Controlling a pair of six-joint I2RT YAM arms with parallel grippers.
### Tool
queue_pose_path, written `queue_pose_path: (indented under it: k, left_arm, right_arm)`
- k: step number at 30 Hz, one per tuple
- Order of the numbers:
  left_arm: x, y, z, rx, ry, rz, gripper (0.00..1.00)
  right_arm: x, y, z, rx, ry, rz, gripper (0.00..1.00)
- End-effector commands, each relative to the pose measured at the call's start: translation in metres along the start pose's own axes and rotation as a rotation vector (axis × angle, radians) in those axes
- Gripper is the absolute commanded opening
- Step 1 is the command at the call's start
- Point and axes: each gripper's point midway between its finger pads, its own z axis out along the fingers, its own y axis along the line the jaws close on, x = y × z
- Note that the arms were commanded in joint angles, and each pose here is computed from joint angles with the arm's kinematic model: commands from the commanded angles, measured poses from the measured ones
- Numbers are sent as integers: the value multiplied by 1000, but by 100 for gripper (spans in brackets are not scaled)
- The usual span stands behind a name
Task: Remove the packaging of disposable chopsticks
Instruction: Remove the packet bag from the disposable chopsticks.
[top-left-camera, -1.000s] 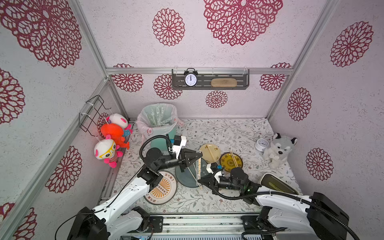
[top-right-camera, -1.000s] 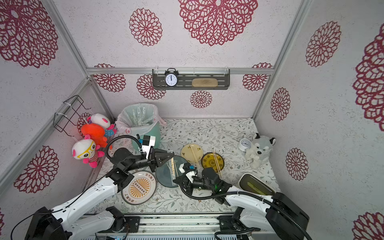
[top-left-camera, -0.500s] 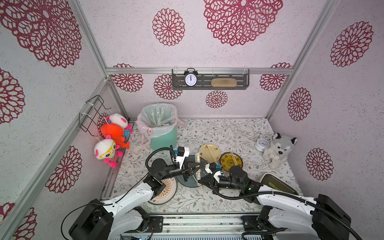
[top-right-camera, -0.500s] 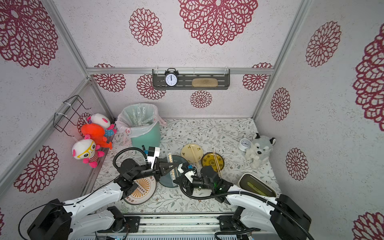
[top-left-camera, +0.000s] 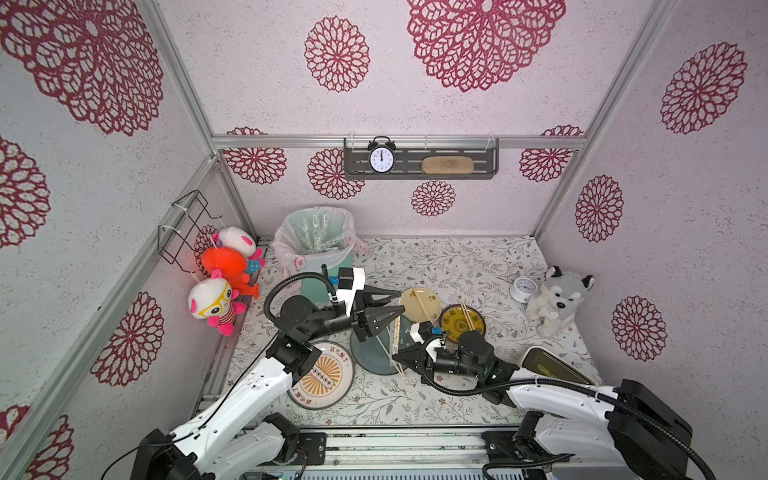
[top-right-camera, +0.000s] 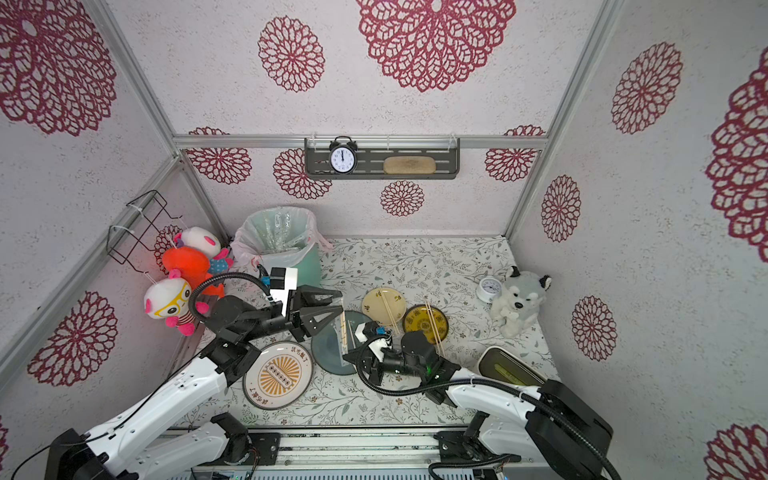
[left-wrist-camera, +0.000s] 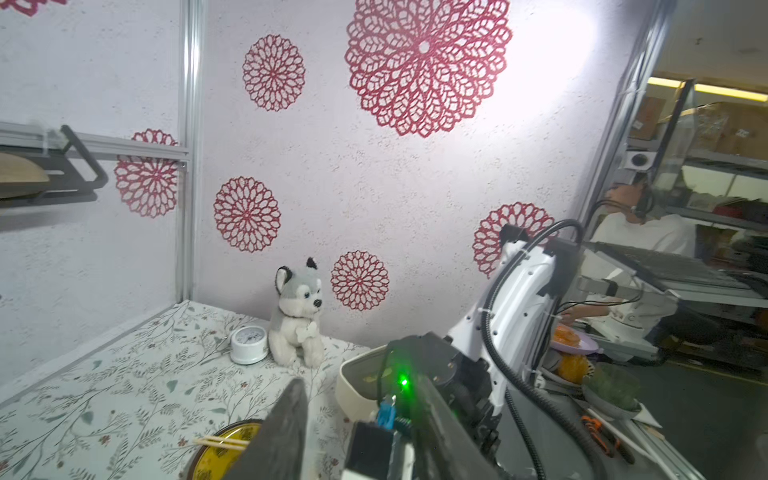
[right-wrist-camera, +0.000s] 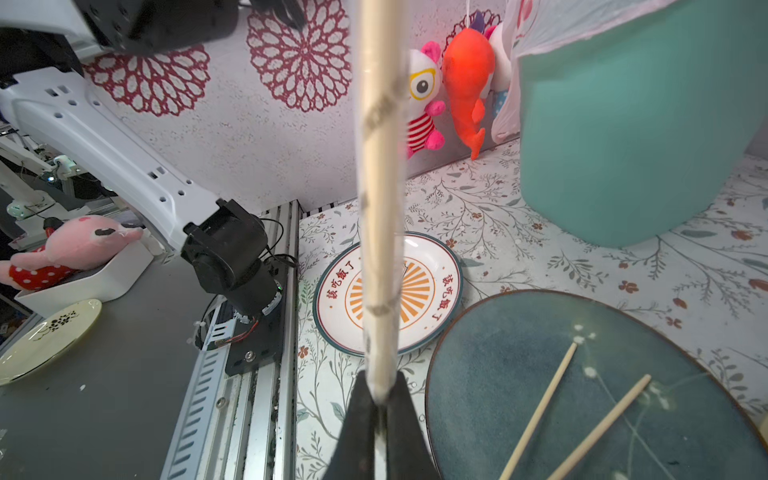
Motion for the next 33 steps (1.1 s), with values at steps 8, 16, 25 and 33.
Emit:
queue_pose_path:
  k: [8, 16, 25, 33]
  left_arm:
    - [22, 15, 1, -46, 72, -47, 37]
    - [25, 25, -2, -85, 61, -41, 52]
    - [13, 22, -9, -44, 39, -55, 46]
    - [23, 21, -2, 12, 59, -98, 16]
  right_arm:
    - [-32, 11, -5, -30, -107, -52, 0]
    - [-30, 11, -4, -34, -101, -43, 0]
    - [-25, 8, 0, -31, -93, -33, 0]
    - [-25, 6, 3, -24, -87, -30, 0]
